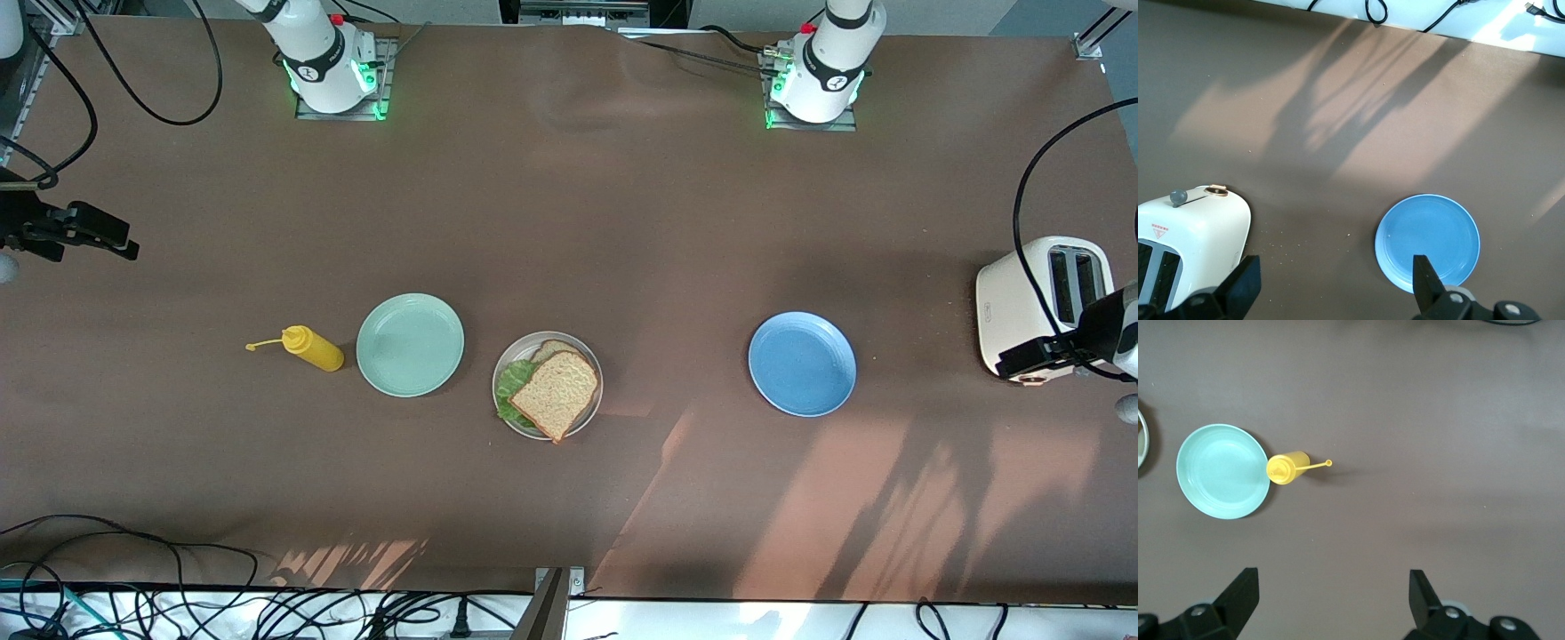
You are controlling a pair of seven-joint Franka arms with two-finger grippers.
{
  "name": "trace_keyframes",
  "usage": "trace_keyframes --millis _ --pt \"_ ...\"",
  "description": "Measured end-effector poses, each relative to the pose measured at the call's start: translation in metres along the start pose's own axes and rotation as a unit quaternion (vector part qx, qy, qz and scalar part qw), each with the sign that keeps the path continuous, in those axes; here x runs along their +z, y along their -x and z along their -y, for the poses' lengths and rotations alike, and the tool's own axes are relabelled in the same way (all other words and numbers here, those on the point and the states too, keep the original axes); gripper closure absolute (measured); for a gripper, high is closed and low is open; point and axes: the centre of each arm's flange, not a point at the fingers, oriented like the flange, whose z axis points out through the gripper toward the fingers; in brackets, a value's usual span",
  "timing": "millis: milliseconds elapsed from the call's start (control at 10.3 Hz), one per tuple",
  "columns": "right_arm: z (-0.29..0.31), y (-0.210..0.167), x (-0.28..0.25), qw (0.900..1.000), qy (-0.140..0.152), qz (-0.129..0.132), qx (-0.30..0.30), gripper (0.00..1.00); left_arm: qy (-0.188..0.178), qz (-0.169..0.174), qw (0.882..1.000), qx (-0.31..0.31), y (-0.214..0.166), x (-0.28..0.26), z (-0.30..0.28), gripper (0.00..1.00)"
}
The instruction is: Make sandwich on beige plate with both arms
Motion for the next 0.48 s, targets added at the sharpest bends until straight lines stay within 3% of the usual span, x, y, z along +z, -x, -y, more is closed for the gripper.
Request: trace_keyframes --millis 484 --pt "-0.007 0.002 0.001 1.0 0.006 0.007 0.005 0.0 0.001 0.007 1.0 0.004 0.004 -0.002 -0.004 0.0"
